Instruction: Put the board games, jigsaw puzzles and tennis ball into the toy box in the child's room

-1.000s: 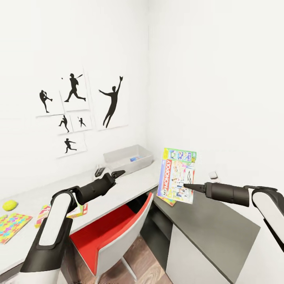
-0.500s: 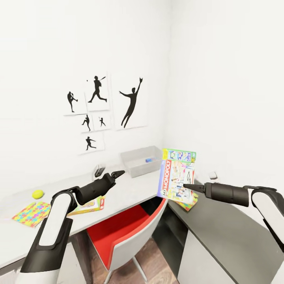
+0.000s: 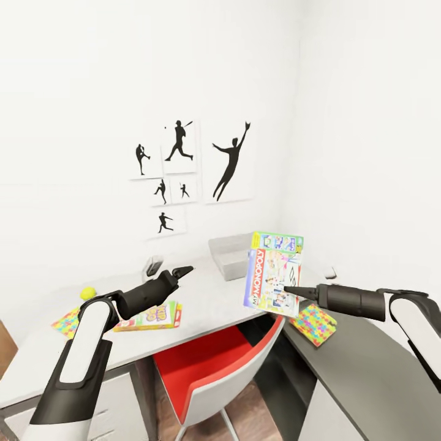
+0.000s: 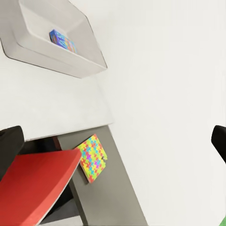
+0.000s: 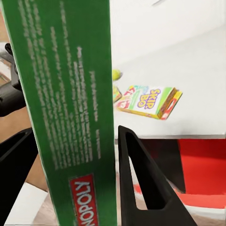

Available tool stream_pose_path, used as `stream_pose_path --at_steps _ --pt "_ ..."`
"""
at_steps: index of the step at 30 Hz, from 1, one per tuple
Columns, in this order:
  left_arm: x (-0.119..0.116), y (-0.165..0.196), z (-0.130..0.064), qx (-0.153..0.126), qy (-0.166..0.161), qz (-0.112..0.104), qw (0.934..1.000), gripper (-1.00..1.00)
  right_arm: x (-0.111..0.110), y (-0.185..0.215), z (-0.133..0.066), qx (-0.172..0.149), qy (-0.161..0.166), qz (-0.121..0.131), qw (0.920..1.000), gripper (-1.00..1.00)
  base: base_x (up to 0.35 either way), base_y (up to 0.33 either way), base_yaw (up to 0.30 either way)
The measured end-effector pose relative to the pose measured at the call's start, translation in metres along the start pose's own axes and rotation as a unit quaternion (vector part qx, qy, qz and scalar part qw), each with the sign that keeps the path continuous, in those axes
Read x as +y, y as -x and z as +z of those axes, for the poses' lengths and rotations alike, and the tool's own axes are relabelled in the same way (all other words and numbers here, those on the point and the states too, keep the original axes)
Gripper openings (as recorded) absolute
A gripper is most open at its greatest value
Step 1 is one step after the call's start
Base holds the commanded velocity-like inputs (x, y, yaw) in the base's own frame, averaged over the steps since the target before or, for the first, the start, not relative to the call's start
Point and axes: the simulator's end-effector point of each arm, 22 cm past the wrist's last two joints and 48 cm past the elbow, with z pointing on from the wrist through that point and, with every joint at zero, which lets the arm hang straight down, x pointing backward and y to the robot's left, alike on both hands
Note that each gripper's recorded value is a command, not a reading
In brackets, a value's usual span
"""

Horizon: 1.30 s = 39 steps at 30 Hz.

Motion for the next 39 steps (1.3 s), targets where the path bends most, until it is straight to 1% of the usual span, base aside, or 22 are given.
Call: stream_pose_path --at_steps 24,31,39 --pt "-0.0056 0.0016 -0.0027 -0.004 -0.003 0.002 1.0 1.0 0.0052 0.0032 -0.0025 -0.003 0.001 -0.005 1.0 -1.0 0.009 -0.007 0.279" --pt "-0.0053 0.0021 -0.0035 -0.004 -0.002 0.002 1.0 1.0 0.0069 0.0036 -0.0033 -0.004 0.002 -0.006 1.0 -1.0 0.156 -0.146 0.235" --pt "-0.0034 0.0044 -0.0048 -0.007 -0.001 0.001 1.0 1.0 0.0064 0.0031 -0.0033 -0.003 0.0 -0.008 1.0 -1.0 0.227 -0.209 0.061"
